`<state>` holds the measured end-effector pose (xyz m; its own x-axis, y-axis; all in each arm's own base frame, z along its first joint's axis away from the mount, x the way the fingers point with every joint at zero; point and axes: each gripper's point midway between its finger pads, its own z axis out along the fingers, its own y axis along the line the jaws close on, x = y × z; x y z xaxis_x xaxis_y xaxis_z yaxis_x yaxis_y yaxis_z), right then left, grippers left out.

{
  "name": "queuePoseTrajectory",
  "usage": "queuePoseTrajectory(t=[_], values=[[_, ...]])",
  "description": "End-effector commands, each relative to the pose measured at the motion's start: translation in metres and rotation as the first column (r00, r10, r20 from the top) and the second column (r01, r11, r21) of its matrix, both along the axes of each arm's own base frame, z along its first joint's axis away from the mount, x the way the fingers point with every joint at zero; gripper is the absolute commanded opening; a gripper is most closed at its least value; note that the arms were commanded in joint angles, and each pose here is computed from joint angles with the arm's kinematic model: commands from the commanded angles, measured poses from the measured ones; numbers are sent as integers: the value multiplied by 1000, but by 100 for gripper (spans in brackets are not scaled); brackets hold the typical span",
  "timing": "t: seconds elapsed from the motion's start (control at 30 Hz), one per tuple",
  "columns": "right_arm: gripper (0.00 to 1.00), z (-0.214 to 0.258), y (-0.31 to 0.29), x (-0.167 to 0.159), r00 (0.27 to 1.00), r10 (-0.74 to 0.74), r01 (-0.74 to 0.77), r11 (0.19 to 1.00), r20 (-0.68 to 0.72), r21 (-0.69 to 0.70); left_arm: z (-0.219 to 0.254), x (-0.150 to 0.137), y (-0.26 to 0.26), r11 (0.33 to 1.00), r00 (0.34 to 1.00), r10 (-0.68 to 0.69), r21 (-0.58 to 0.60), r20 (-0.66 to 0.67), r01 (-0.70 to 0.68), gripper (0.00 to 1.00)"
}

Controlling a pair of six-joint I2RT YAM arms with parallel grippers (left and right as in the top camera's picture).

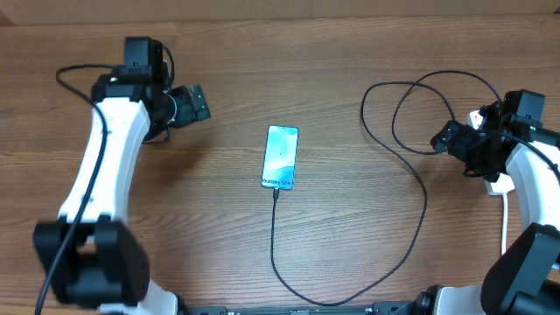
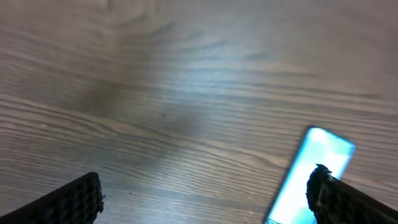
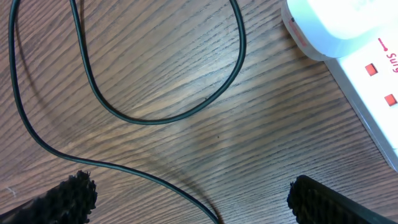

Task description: Plug charger to phone and switch on socket

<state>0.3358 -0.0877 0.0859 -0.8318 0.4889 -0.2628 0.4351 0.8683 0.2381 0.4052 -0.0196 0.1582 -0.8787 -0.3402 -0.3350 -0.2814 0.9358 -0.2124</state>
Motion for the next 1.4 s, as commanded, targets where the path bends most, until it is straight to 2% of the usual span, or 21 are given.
queuePoseTrajectory(t=[0.0, 0.27, 0.47, 0.6, 1.0, 1.23, 1.37], values=[[100, -2, 2, -1, 1000, 1, -1, 1000, -3, 7, 59, -10, -2, 999, 987, -27, 22, 159, 24, 100], [100, -2, 2, -1, 1000, 1, -1, 1000, -3, 7, 130, -37, -2, 1000, 938, -26, 22, 347, 20, 100], [100, -2, 2, -1, 1000, 1, -1, 1000, -3, 7, 154, -55, -1, 1000, 909, -25, 22, 415, 18, 100], [100, -2, 2, -1, 1000, 1, -1, 1000, -3, 7, 135, -73, -1, 1000, 924, -26, 21, 383, 19, 100], [100, -2, 2, -1, 1000, 1, -1, 1000, -3, 7, 18, -153, 1, 999, 985, -31, 37, 170, 25, 100], [100, -2, 2, -1, 1000, 1, -1, 1000, -3, 7, -5, -172, 3, 999, 985, -24, 42, 170, 18, 100], [100, -2, 2, -1, 1000, 1, -1, 1000, -3, 7, -27, -187, 4, 999, 992, -25, 43, 128, 20, 100]])
